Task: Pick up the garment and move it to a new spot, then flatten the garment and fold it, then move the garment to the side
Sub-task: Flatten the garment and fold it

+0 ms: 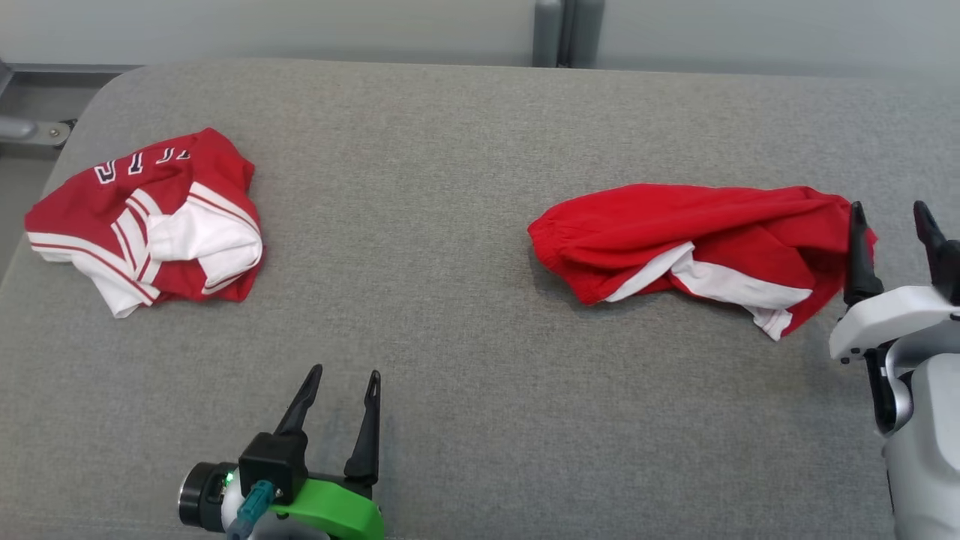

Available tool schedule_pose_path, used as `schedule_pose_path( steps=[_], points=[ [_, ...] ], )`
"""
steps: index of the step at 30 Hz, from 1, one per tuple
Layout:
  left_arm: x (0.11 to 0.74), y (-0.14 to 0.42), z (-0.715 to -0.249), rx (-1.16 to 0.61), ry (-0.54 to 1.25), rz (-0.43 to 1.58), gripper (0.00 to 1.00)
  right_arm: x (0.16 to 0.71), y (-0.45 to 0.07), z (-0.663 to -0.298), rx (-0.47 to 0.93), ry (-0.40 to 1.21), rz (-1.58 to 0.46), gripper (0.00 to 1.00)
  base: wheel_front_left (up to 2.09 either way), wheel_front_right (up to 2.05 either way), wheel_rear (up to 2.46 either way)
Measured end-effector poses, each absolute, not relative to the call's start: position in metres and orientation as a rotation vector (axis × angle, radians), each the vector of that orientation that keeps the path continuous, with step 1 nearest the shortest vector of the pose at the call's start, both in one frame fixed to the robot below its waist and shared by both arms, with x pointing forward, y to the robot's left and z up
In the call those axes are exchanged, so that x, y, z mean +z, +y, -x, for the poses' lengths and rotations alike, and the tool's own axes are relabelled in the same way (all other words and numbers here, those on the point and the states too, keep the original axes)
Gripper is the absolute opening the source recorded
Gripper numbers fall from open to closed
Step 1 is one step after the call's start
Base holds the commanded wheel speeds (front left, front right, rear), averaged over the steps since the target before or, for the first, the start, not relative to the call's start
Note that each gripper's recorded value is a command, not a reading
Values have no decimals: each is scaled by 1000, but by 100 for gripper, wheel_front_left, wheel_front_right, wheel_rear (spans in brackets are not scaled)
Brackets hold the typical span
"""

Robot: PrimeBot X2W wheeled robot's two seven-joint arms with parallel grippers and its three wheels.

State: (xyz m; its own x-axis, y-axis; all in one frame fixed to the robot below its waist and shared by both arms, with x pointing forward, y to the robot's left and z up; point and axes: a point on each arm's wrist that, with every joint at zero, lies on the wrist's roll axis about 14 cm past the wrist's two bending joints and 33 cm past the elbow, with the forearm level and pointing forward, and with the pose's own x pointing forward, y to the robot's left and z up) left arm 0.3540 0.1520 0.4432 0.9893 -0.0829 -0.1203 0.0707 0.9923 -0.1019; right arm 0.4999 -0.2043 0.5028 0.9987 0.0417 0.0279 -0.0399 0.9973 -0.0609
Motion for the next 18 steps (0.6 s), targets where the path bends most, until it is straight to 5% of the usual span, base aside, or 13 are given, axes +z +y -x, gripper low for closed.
schedule_pose_path(
  steps=[18],
  points=[
    [438,10,-403,-543,173,224,100,476,-203,-444,47,28,44,100,0,0,0]
  ],
)
